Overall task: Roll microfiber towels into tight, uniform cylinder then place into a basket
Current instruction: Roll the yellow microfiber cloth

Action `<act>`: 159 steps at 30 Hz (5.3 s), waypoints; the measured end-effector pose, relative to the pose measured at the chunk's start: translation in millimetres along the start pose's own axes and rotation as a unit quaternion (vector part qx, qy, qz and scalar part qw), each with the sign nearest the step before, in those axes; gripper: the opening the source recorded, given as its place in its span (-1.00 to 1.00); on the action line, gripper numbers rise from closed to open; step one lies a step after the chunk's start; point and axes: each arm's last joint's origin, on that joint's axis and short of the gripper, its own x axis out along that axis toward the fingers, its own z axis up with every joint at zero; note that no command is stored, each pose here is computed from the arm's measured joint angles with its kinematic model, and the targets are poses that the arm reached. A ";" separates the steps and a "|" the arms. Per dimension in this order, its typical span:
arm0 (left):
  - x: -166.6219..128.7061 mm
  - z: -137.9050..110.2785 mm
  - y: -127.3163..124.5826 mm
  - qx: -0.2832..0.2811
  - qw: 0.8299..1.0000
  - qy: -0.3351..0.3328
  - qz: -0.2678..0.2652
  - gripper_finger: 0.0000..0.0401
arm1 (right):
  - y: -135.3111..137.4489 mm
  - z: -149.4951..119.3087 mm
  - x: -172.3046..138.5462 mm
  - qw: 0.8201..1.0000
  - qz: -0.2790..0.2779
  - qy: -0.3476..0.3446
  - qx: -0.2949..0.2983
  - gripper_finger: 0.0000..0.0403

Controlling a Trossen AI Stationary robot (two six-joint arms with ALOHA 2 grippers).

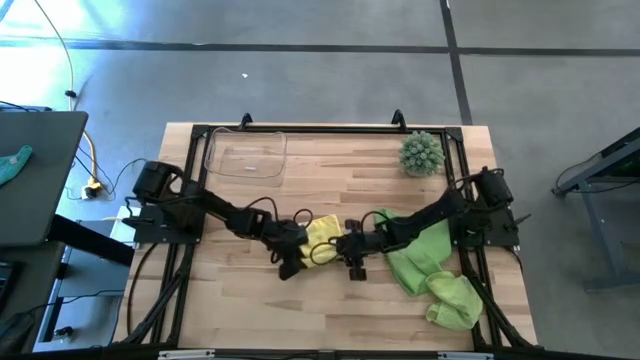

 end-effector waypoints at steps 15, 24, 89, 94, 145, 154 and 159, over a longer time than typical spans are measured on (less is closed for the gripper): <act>-59.2 8.7 -28.9 0.178 0.978 -0.065 0.090 -0.24 | -22.3 1.4 1.0 0.988 0.078 0.026 0.133 -0.90; -35.6 -1.2 -55.0 0.250 0.936 -0.166 0.185 -0.24 | -36.9 3.3 0.8 0.973 0.109 0.032 0.200 -0.90; 32.4 -27.3 -19.6 -0.101 0.977 -0.133 0.130 -0.39 | 31.4 5.7 -14.2 0.972 -0.066 -0.054 -0.219 -0.35; 32.4 -27.2 -19.6 -0.101 0.977 -0.133 0.130 -0.39 | 23.5 7.4 -13.2 0.975 -0.073 -0.053 -0.201 -0.23; 13.3 -33.5 -59.7 0.228 0.924 -0.199 0.232 -0.12 | -57.3 1.4 8.4 0.952 0.127 0.038 0.277 -0.89; 32.7 -43.5 -46.9 0.208 0.921 -0.196 0.263 -0.17 | -67.4 1.5 7.1 0.936 0.157 0.048 0.310 -0.89; 40.1 -47.4 -36.5 0.155 0.930 -0.191 0.272 -0.36 | -67.3 2.1 7.1 0.948 0.160 0.040 0.271 -0.87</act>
